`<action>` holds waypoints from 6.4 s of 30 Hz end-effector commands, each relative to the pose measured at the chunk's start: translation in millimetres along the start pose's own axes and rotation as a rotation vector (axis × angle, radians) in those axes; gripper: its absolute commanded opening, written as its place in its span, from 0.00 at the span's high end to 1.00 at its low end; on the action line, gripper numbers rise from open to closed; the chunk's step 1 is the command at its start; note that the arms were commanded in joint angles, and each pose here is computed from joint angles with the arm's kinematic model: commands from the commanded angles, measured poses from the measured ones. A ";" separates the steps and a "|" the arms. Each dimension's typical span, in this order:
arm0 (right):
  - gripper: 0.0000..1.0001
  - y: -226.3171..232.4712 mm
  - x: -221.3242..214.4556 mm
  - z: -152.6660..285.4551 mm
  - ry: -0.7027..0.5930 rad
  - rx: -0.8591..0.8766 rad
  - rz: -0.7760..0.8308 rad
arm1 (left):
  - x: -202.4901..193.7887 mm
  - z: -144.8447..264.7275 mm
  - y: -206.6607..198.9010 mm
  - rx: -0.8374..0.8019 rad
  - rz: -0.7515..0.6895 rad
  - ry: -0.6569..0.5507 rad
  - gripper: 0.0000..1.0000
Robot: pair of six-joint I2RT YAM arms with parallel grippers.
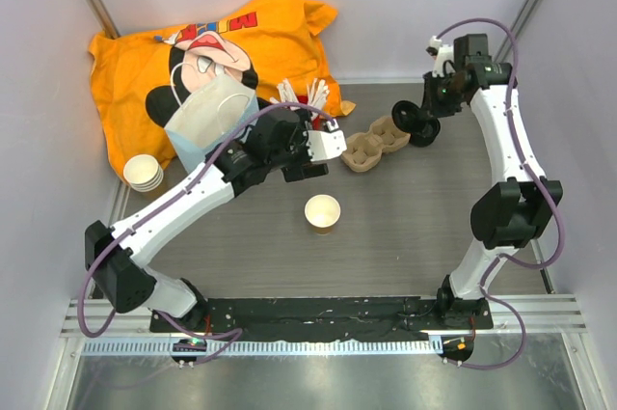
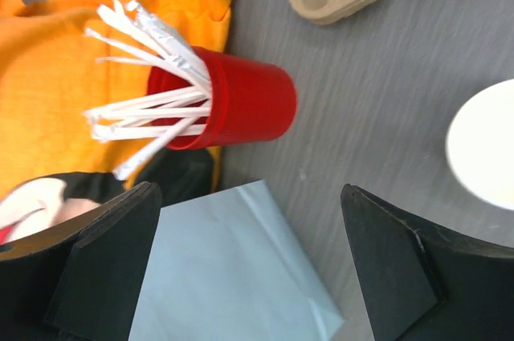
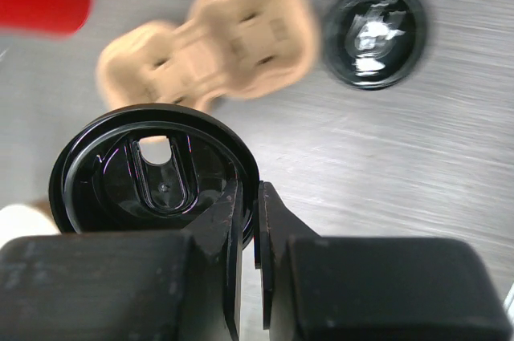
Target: Pack the takeout coffee
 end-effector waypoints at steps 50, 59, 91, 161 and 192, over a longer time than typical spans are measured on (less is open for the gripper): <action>0.89 62.9 -95.8 57.2 0.207 0.318 0.317 | 121.4 -70.3 -50.8 -0.027 -0.901 -0.607 0.45; 0.89 63.5 -98.8 60.3 0.206 0.330 0.309 | 122.4 -71.2 -50.5 -0.011 -0.894 -0.594 0.79; 0.05 38.9 -95.1 170.7 -0.605 0.295 0.694 | 98.1 -26.2 20.6 -0.459 0.978 -0.290 0.96; 0.55 82.6 -104.2 44.7 -0.459 0.699 1.085 | 89.2 -78.4 18.1 -0.709 1.555 -0.441 1.00; 0.99 87.1 -90.0 47.5 -0.475 0.676 1.035 | 94.1 -79.9 13.7 -0.727 1.517 -0.449 0.72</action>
Point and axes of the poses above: each gripper's point midway between its finger pads, its own z axis back along the fingers, its own y axis along the line the jaws close on, x = y × z, the point moved 10 cm from there along z, back along the fingers, and after that the axes turned 11 degrees about -z, right-handed, at the moved point
